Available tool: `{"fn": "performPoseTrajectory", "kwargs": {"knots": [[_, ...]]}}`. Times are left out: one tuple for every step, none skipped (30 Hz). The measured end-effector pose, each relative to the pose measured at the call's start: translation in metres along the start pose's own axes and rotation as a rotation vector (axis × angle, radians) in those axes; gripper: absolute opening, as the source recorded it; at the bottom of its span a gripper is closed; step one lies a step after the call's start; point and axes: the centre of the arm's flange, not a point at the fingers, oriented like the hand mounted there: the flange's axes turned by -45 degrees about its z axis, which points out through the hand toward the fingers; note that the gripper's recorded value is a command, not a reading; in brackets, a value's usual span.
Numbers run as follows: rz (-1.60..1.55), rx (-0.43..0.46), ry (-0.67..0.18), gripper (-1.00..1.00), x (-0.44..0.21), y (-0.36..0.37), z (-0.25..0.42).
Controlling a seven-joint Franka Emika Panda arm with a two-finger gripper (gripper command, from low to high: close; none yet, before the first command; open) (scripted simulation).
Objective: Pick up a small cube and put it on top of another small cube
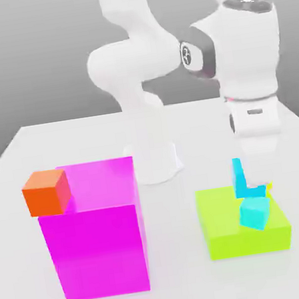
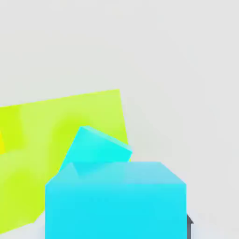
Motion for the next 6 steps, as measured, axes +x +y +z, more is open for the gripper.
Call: {"fn": "performPoseTrajectory", "kwargs": {"knots": [[-0.001, -0.001, -0.001, -1.00, 0.001, -0.001, 0.010], [-0.002, -0.001, -0.002, -1.00, 0.002, -0.002, 0.022], [-0.002, -0.002, -0.002, -1.00, 0.002, -0.002, 0.034], [-0.002, -0.002, -0.003, 1.00, 0.001, -0.003, 0.043], [-0.002, -0.002, -0.003, 1.00, 0.001, -0.003, 0.043], [-0.002, -0.002, -0.003, 1.00, 0.001, -0.003, 0.043]]}}
